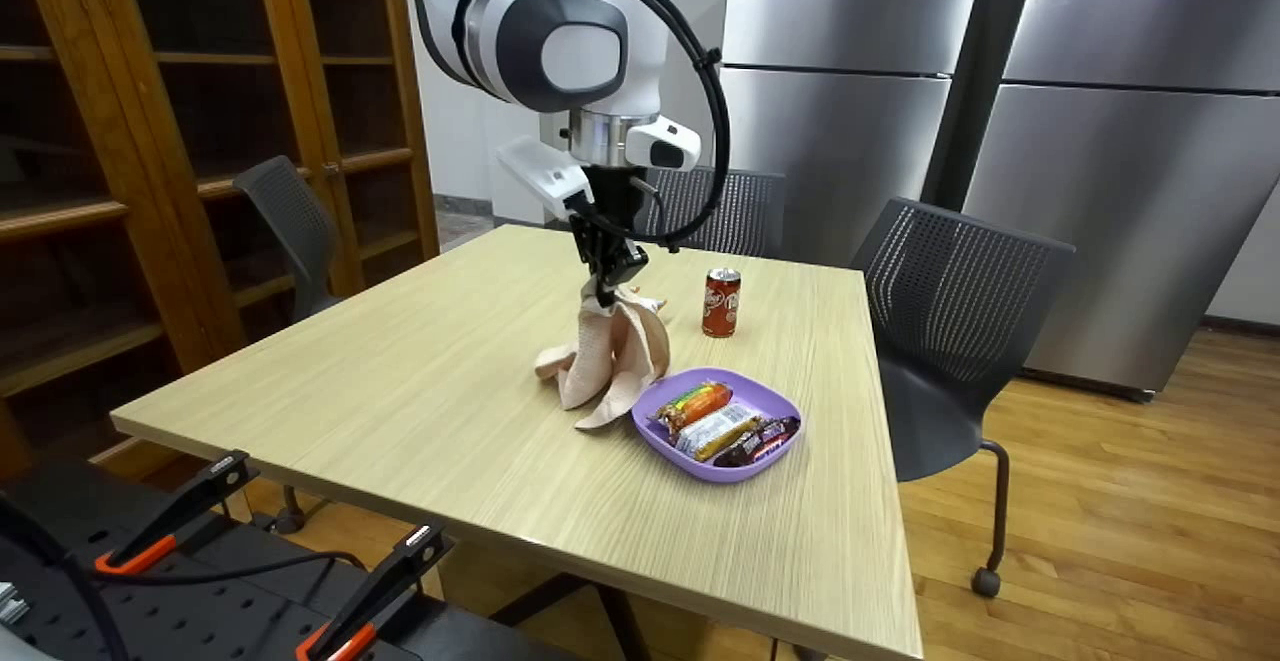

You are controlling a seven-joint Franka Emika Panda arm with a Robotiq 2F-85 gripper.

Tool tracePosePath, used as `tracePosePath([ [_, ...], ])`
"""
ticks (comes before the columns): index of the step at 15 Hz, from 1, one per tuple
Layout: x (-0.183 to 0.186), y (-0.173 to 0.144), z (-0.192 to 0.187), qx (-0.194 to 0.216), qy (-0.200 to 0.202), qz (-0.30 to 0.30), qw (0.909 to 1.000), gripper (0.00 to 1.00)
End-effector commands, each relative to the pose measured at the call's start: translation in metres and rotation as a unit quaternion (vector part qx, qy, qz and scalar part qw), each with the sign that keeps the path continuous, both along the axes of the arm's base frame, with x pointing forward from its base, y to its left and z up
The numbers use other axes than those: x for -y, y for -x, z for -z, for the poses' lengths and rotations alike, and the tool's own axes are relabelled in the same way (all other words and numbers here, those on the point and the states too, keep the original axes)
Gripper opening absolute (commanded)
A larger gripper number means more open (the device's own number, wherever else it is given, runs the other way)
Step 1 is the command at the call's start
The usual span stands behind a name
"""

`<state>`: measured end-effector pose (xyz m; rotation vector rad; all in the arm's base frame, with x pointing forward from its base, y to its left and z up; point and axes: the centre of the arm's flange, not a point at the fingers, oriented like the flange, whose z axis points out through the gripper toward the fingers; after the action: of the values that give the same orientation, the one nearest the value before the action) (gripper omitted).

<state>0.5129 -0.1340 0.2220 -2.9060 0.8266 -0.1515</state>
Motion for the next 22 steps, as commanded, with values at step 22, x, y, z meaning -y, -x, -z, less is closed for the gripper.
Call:
tracePosePath([
  [22, 0.104, 0.019, -0.032, -0.002, 0.049, 0.046, 0.9977, 0.01],
])
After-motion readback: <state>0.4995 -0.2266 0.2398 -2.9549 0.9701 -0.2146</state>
